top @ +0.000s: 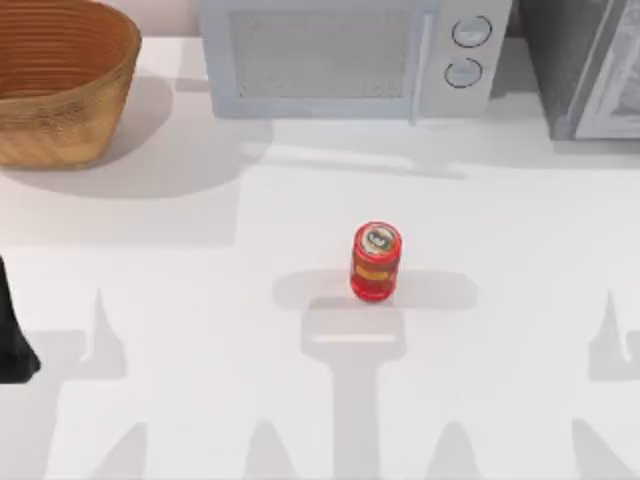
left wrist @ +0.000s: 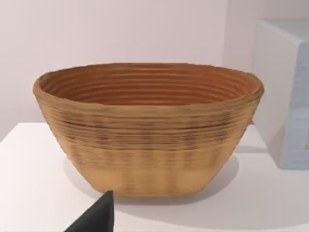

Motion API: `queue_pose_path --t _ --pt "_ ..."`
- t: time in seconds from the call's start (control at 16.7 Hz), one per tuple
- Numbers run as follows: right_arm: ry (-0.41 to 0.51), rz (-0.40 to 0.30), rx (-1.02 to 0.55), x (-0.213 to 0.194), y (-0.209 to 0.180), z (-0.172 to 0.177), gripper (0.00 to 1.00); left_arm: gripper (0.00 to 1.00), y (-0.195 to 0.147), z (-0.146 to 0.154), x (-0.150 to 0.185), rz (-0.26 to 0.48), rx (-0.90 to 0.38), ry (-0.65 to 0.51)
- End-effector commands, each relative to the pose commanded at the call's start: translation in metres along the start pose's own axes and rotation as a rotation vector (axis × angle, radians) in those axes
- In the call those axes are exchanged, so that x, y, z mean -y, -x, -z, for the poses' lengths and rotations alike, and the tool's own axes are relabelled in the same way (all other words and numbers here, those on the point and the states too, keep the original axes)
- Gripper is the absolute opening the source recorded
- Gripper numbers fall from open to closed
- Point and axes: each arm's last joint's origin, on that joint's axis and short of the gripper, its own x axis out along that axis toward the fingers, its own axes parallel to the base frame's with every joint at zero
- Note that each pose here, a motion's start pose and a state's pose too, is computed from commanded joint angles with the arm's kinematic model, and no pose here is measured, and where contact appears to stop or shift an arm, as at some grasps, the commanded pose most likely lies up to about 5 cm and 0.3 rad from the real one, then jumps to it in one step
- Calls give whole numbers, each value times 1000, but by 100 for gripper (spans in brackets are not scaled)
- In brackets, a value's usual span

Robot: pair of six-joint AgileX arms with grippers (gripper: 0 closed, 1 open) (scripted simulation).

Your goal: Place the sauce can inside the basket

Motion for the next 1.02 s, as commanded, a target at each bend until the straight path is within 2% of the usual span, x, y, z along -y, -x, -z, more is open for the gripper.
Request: queue_pose_path --t 0.24,0.48,0.72,1.02 --pt "0 0 0 0 0 0 100 100 -1 -3 1 17 1 0" --pt "0 0 0 0 0 0 100 100 -11 -20 6 119 -1 0" --pt "0 0 0 0 0 0 100 100 -37 -44 16 292 -4 -1" --pt "0 0 0 0 0 0 100 100 -96 -60 37 562 -5 -2"
